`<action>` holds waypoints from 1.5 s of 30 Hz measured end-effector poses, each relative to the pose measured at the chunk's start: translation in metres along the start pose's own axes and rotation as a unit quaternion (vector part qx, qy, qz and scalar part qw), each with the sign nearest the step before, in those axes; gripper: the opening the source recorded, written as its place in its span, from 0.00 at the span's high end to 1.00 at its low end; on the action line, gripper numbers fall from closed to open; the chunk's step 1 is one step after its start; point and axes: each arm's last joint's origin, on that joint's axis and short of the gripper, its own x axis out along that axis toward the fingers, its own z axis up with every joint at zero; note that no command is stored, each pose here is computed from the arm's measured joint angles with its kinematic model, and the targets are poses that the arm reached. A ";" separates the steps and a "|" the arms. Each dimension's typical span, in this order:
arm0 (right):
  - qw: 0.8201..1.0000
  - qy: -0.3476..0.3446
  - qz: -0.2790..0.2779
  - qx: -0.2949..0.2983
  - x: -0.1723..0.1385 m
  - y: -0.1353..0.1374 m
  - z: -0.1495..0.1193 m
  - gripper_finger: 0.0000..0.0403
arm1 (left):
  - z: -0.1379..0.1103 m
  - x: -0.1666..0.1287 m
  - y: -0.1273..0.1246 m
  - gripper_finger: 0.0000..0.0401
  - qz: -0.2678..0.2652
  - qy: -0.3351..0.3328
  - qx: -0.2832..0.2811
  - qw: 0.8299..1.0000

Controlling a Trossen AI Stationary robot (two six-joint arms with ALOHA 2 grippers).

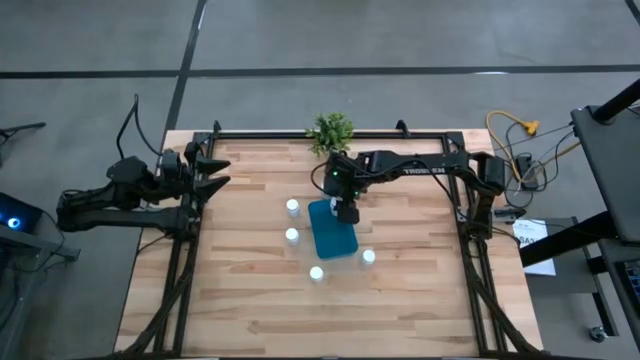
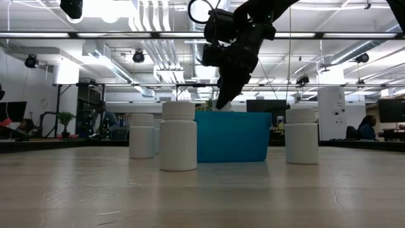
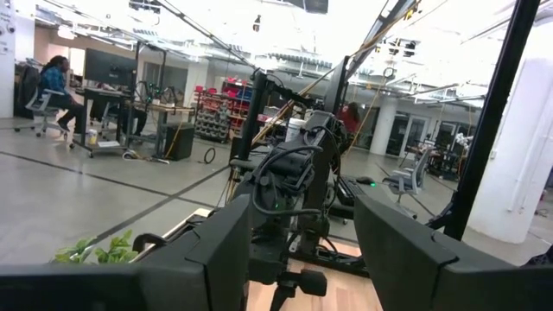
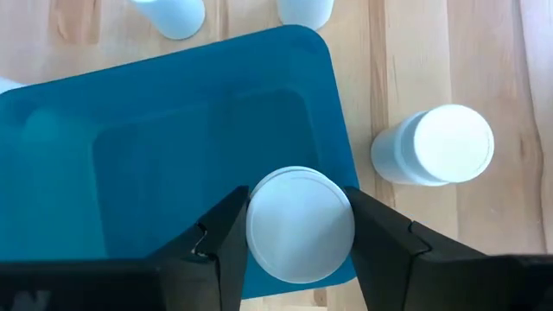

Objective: Pick and place pill bottles into a basket
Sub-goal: Put the white medicine bottle into the blue bin

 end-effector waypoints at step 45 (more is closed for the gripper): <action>0.999 -0.011 0.012 0.029 0.025 -0.001 -0.020 0.63 | 0.000 0.000 0.000 0.53 0.005 -0.001 0.001 1.000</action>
